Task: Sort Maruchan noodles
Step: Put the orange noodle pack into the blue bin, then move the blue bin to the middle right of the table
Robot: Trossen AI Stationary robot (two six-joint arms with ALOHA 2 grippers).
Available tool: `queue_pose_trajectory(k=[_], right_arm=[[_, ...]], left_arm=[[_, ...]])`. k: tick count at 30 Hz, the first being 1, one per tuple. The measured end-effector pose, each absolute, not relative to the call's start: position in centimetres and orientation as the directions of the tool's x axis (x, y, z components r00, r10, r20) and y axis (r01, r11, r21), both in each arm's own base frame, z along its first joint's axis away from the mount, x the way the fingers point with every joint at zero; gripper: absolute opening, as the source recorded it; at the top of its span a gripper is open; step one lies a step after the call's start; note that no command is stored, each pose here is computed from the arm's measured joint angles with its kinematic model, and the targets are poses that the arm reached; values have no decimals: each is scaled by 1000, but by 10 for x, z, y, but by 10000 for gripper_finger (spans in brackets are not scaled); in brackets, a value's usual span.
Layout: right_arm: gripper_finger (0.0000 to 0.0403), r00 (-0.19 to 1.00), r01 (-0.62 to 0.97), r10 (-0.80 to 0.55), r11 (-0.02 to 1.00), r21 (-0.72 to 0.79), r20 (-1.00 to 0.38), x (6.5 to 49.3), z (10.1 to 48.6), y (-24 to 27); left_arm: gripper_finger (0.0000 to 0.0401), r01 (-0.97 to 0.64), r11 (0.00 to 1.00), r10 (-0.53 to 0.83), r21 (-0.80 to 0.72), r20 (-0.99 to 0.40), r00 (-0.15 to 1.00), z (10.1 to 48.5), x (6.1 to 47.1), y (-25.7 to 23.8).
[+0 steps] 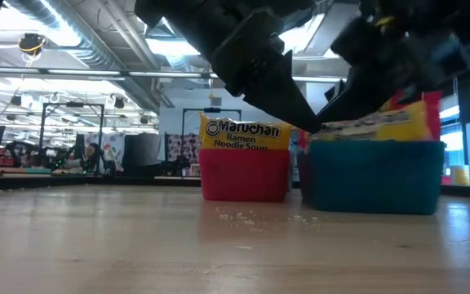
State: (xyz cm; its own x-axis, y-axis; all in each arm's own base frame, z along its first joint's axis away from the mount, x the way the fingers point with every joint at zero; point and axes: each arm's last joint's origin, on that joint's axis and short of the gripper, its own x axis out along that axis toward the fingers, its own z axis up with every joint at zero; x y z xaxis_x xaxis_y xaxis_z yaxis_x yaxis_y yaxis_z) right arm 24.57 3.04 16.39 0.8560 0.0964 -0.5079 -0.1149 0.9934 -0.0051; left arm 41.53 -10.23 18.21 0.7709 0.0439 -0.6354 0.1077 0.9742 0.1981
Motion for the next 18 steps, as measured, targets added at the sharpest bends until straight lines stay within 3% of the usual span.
queue_pose_trajectory(k=[10, 15, 18], right_arm=[[1, 853, -217, 223, 974, 68, -472, 237, 220, 44], [1, 821, -262, 271, 961, 90, -502, 230, 218, 61], [1, 813, -243, 235, 968, 56, -533, 226, 215, 68]], left_arm=[[16, 104, 976, 44, 190, -643, 764, 185, 412, -107], [16, 107, 985, 19, 139, -692, 721, 181, 407, -108], [16, 129, 988, -35, 81, -703, 711, 180, 407, -108]])
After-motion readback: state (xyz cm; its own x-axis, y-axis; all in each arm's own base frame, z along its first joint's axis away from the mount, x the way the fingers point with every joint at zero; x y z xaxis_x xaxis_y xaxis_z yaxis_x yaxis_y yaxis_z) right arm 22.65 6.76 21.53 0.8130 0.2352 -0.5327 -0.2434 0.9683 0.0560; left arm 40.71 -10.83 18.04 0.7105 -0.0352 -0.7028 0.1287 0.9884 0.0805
